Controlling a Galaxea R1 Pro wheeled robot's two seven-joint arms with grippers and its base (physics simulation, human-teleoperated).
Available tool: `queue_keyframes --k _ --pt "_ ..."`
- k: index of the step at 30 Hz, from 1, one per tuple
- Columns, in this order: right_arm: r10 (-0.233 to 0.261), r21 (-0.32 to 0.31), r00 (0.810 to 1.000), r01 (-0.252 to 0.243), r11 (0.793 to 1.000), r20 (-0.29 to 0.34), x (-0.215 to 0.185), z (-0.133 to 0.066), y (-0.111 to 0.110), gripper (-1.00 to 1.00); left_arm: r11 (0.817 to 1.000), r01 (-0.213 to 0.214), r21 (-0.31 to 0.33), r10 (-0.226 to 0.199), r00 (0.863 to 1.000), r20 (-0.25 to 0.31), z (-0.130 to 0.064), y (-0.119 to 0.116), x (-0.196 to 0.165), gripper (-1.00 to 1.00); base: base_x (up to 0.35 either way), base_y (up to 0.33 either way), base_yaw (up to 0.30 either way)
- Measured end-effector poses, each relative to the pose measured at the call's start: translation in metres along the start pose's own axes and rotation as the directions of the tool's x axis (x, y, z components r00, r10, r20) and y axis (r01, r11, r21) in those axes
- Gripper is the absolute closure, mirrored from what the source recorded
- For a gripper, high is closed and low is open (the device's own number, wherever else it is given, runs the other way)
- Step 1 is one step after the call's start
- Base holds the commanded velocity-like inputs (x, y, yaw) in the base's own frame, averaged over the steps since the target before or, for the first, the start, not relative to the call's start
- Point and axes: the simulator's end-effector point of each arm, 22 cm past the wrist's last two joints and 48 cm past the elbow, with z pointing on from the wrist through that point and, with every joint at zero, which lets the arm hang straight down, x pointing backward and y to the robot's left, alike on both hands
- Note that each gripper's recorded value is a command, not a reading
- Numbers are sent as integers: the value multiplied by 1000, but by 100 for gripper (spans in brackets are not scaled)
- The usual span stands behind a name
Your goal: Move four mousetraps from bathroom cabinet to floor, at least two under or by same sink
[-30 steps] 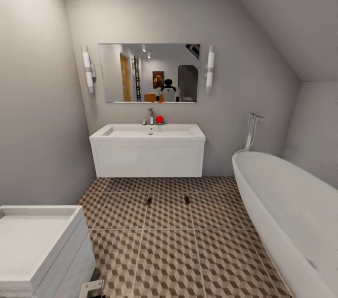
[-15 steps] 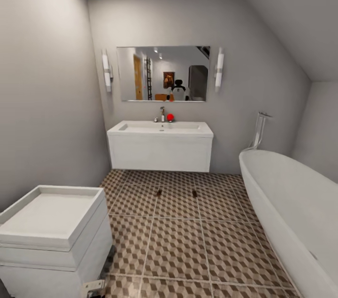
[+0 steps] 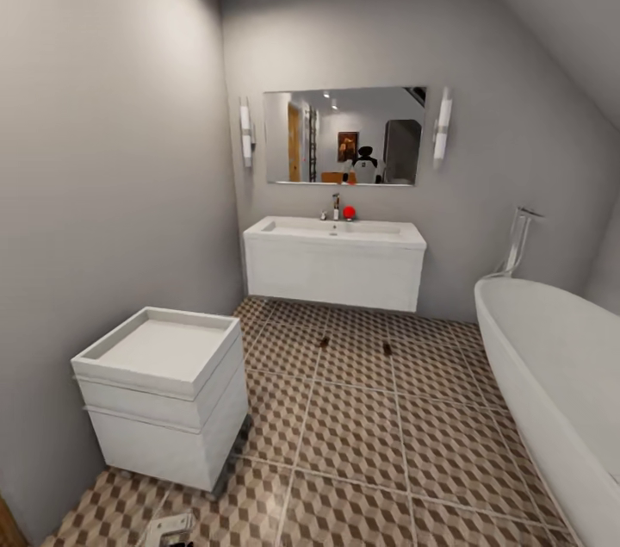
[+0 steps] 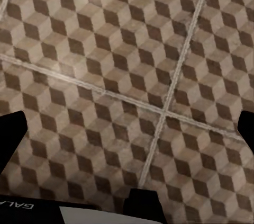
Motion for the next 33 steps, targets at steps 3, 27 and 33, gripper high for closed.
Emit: queue_keyframes --k 3,27,33 --pt "0 -1 1000 0 1000 0 0 0 1 -100 1000 -1 0 1 1000 0 0 0 0 -100 -325 0 277" --pt "1 -3 1000 -1 1000 0 0 0 2 -100 1000 -2 0 2 1000 -1 0 0 0 -100 -71 0 278" --pt "0 -2 1000 0 1000 1 0 0 1 -100 1000 -2 1 2 1000 -1 0 0 0 -100 -1 0 278"
